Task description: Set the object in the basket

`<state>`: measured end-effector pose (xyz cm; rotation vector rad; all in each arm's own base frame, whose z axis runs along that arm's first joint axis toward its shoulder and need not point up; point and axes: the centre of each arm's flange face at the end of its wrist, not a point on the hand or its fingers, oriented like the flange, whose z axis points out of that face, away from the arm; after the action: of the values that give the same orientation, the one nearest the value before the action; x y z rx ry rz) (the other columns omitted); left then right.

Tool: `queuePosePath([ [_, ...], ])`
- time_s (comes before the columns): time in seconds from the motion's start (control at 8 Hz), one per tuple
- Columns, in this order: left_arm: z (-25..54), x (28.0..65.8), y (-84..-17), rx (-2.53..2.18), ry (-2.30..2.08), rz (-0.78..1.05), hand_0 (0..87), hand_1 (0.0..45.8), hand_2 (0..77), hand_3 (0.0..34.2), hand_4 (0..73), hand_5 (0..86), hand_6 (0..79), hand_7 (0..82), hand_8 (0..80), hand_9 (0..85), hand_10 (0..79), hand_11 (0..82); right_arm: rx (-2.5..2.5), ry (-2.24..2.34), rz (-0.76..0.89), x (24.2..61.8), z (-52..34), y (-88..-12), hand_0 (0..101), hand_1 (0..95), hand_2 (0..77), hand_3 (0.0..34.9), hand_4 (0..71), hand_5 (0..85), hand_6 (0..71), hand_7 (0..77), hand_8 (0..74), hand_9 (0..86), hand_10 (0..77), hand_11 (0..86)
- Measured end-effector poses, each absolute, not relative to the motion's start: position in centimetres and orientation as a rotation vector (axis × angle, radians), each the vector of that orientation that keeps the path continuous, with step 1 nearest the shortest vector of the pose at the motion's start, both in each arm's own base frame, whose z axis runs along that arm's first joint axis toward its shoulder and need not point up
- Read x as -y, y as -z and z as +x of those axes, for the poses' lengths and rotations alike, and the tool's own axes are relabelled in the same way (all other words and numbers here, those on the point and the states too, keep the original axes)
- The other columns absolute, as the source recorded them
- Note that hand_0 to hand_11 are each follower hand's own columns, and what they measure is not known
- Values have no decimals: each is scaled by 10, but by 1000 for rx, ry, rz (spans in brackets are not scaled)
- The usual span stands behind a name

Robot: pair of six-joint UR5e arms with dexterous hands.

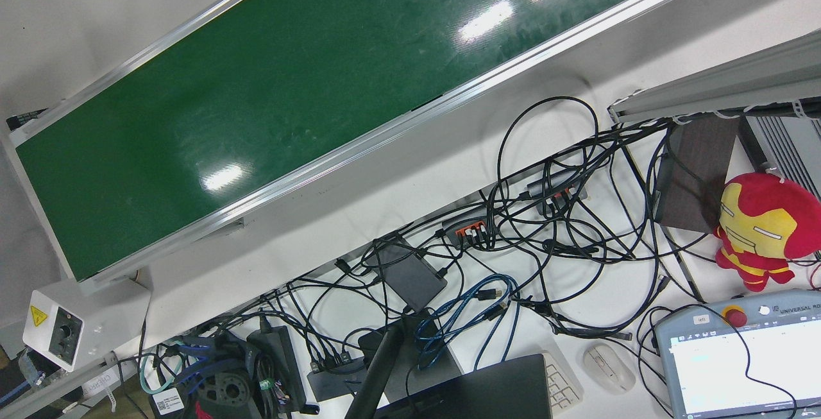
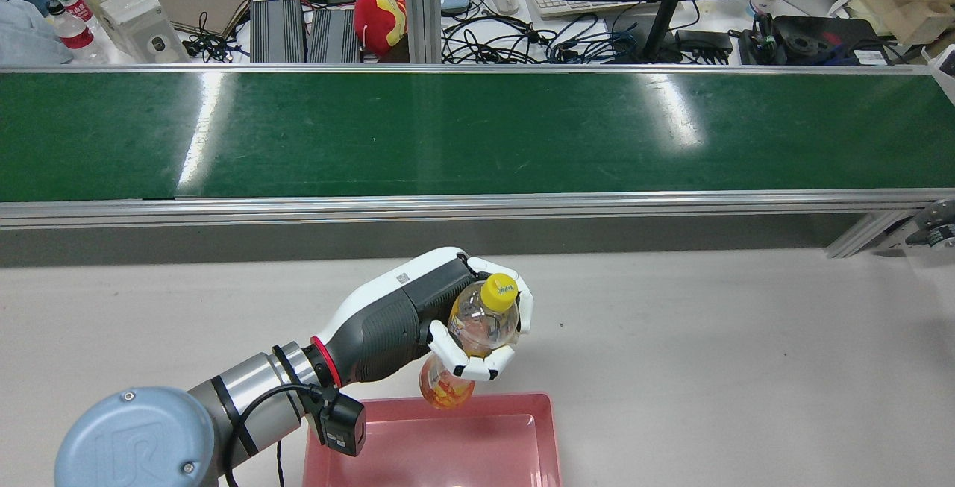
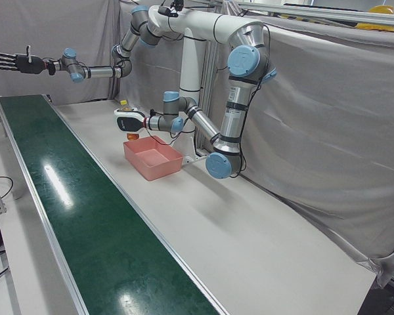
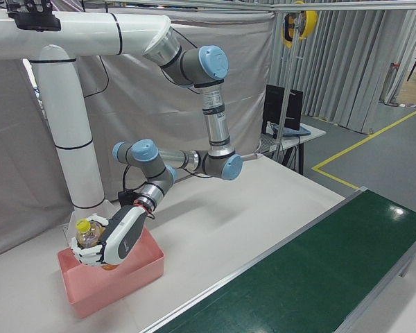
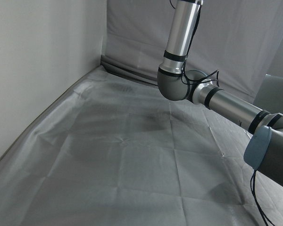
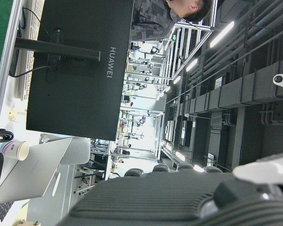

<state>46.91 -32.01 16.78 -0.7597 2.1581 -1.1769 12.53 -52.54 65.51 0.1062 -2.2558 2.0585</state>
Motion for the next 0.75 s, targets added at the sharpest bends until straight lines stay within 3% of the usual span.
queuePosePath([
  [0.38, 497, 273, -232, -2052, 1103, -732, 648, 104, 535, 0, 584, 447, 649, 491, 665, 535, 573, 551, 2256, -2059, 106, 525, 125, -655, 2, 0, 5, 2, 0, 0, 0, 5, 0, 0, 0, 0],
  [0.75, 488, 261, -295, -1973, 1107, -701, 587, 109, 540, 0, 584, 447, 649, 491, 665, 535, 573, 551, 2256, -2059, 106, 525, 125, -655, 1, 0, 5, 2, 0, 0, 0, 5, 0, 0, 0, 0],
])
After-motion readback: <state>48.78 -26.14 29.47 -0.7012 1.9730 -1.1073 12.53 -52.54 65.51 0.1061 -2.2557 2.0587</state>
